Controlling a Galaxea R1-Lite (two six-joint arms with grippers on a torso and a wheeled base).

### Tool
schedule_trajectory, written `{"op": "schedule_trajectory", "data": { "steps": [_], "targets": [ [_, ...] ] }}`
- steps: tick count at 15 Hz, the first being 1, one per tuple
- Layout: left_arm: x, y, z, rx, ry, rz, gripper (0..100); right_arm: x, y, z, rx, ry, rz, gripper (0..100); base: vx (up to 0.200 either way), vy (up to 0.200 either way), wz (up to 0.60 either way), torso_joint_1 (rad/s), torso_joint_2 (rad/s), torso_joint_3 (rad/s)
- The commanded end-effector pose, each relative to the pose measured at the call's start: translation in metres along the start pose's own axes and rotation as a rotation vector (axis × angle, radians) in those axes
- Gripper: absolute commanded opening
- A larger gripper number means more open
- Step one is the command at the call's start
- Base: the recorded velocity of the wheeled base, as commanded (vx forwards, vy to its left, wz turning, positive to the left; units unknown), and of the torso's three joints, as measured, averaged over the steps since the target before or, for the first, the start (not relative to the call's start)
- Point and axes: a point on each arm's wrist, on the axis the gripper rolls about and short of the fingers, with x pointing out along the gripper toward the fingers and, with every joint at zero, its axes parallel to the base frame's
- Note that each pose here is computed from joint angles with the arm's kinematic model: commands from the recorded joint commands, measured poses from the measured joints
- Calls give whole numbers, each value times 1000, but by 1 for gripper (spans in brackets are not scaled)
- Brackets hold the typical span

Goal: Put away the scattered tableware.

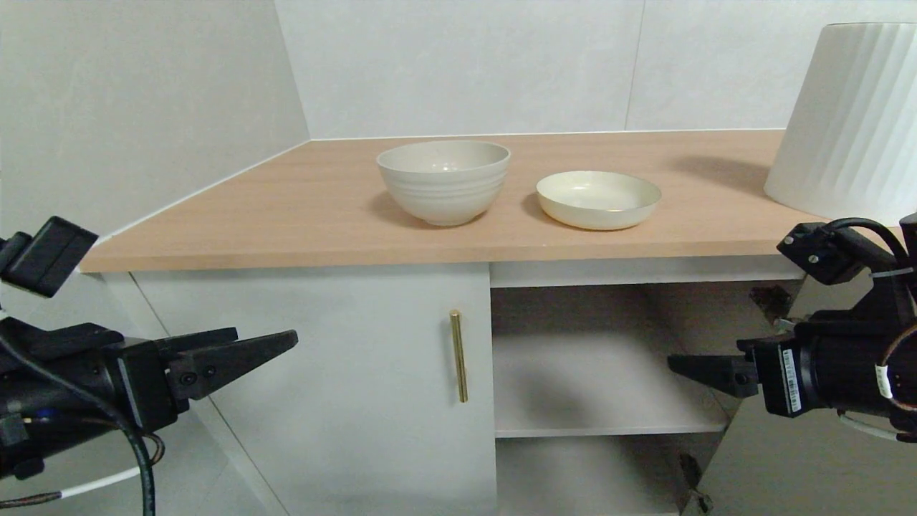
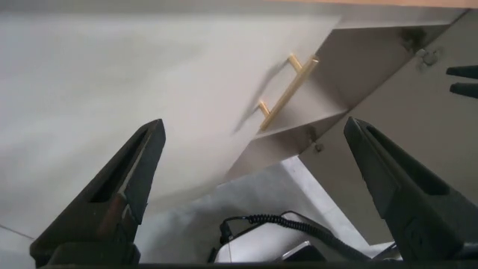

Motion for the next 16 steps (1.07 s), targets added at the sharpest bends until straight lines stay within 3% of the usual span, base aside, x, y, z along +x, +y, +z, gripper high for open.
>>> {"op": "schedule_trajectory", "data": {
  "steps": [1, 6, 10, 16],
  "targets": [
    [0, 0, 0, 0, 1, 0, 100, 0, 0, -1, -6, 3, 1, 100, 0, 0, 0, 0, 0, 0],
    [1, 1, 0, -2, 5, 0, 100, 0, 0, -1, -5, 5, 0, 100, 0, 0, 0, 0, 0, 0],
    [2, 1, 0, -5, 8, 0, 100, 1, 0, -2, -5, 6, -1, 100, 0, 0, 0, 66, -238, -245],
    [7, 3, -2, -11, 24, 6, 100, 3, 0, -3, -8, 15, -2, 100, 0, 0, 0, 175, -510, -294]
  ]
}}
